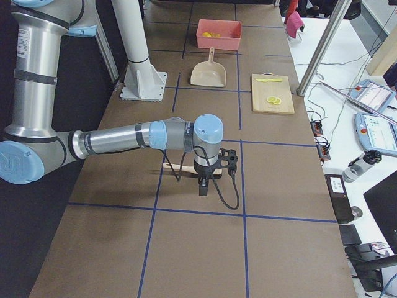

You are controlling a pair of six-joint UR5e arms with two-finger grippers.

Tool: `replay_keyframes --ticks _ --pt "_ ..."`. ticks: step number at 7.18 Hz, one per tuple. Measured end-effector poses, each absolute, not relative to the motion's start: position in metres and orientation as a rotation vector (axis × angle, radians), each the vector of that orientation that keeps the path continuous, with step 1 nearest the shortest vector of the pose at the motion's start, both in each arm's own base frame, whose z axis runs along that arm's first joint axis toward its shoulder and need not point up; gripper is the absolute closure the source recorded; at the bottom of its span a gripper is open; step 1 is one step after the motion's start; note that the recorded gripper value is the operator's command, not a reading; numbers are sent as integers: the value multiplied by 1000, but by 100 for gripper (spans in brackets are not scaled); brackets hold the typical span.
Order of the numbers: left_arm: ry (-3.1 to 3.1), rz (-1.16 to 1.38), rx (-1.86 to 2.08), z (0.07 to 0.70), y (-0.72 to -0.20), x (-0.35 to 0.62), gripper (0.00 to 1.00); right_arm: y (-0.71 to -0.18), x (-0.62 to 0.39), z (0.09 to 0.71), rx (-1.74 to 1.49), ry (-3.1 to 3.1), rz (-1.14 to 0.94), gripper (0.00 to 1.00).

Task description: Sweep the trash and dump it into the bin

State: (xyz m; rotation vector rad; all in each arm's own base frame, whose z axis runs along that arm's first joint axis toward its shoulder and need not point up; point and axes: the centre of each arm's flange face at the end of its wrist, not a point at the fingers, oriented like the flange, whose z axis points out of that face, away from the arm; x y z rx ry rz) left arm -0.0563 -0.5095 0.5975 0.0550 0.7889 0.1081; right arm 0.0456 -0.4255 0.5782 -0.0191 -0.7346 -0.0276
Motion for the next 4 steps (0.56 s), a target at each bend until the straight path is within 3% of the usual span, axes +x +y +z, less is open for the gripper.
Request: replay_keyframes --ticks 4 --pt "758 98 50 594 -470 -59 0 -453 43 577 -14 -735 -34 0"
